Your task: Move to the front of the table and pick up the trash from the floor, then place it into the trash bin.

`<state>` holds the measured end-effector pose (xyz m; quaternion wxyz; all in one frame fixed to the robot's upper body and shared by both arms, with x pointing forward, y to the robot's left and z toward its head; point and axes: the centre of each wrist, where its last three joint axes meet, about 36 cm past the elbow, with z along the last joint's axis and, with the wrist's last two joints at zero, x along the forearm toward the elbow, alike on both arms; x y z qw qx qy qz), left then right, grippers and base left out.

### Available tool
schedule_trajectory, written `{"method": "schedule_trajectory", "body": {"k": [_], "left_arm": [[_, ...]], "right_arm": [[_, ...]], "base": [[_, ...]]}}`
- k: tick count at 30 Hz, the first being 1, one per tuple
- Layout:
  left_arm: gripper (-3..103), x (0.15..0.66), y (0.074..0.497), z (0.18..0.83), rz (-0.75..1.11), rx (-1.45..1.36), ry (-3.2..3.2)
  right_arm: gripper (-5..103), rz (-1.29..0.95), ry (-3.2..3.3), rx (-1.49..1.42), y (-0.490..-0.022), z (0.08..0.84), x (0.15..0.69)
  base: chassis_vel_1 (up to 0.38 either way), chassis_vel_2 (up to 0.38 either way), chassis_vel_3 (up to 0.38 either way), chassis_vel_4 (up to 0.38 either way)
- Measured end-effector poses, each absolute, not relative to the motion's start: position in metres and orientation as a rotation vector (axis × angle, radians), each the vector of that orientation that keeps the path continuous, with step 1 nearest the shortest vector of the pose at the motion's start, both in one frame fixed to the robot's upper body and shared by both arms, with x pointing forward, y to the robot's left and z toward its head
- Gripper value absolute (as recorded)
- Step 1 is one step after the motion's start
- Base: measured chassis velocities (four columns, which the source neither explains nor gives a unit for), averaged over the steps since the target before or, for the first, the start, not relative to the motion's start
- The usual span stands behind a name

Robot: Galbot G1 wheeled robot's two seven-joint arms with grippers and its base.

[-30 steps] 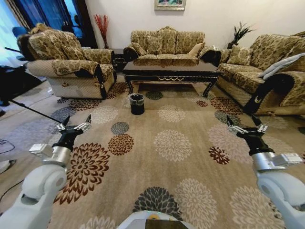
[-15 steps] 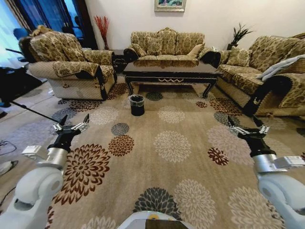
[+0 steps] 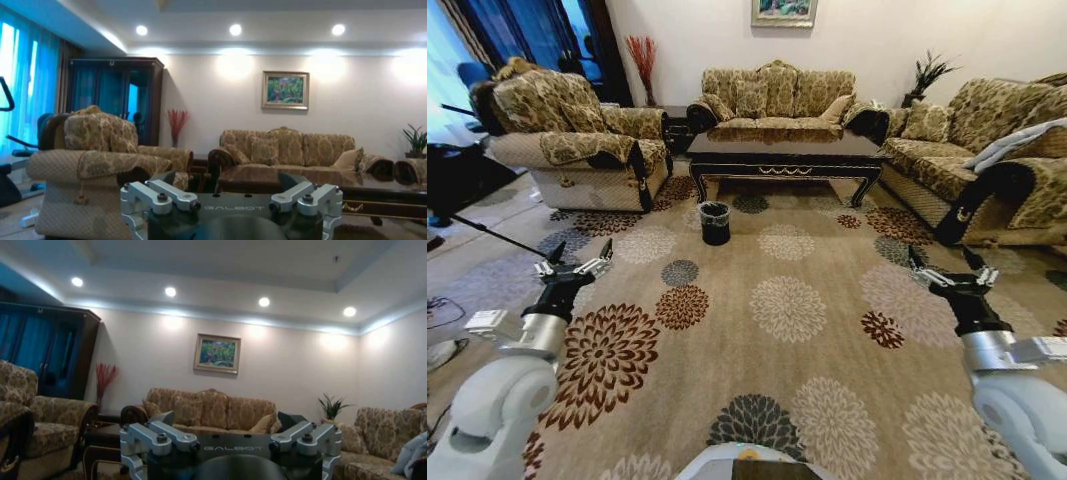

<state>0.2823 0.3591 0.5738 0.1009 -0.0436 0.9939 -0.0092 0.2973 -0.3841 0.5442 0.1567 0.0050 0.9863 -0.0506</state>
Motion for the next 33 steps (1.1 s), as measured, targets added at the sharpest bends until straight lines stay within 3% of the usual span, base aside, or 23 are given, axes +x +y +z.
{"method": "schedule_trajectory", "body": {"k": [33], "left_arm": [[100, 0.281, 0.3599, 0.5766, -0.012, -0.126, 2.936]], "right_arm": [[100, -0.125, 2.831, 0.0, -0.3817, 0.549, 0.3034]], "base": [[0.0, 0.0, 0.0, 0.0]]}}
